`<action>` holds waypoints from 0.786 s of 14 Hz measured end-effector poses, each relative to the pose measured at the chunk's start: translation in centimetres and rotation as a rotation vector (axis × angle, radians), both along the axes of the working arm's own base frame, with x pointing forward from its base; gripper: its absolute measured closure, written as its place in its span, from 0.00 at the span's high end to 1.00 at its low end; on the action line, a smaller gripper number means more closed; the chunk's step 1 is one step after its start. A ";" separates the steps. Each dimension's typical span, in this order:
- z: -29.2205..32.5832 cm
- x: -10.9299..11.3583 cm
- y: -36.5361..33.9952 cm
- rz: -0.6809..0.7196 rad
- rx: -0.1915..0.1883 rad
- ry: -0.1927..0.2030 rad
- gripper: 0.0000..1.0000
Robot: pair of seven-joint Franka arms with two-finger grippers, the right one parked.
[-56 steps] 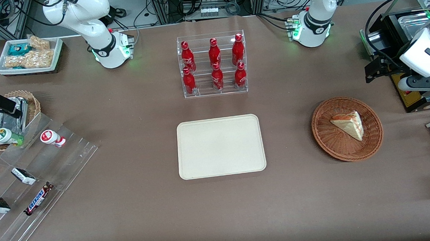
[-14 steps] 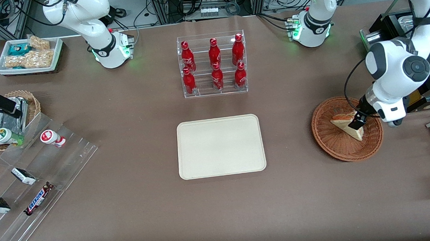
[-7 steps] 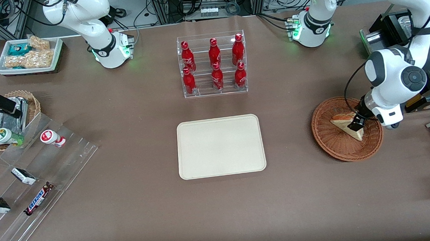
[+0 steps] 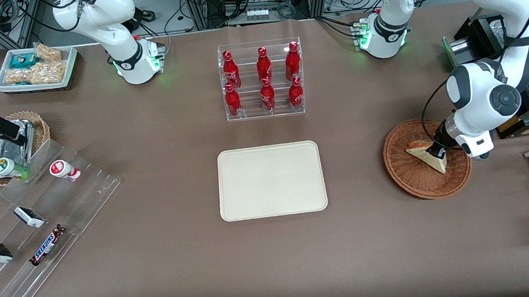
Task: Place sandwich from basket to tray
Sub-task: 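Close the left gripper on the sandwich wedge and lift it, then carry the sandwich with the left gripper over the cream tray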
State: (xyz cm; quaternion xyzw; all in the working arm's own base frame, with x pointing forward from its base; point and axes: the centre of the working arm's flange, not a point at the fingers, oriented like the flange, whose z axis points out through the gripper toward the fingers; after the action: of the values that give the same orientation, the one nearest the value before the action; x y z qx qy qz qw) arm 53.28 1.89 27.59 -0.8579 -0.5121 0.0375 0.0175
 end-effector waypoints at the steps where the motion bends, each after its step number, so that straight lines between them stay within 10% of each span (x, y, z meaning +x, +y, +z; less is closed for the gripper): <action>1: 1.3 0.7 -1.1 -0.021 -0.002 0.017 0.22; 11: 6.0 0.9 -27.1 -0.408 -0.013 -0.011 0.15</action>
State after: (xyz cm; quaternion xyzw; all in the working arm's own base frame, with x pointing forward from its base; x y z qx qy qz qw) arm 54.17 -25.25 33.62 -0.9442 -0.3276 0.0316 0.0163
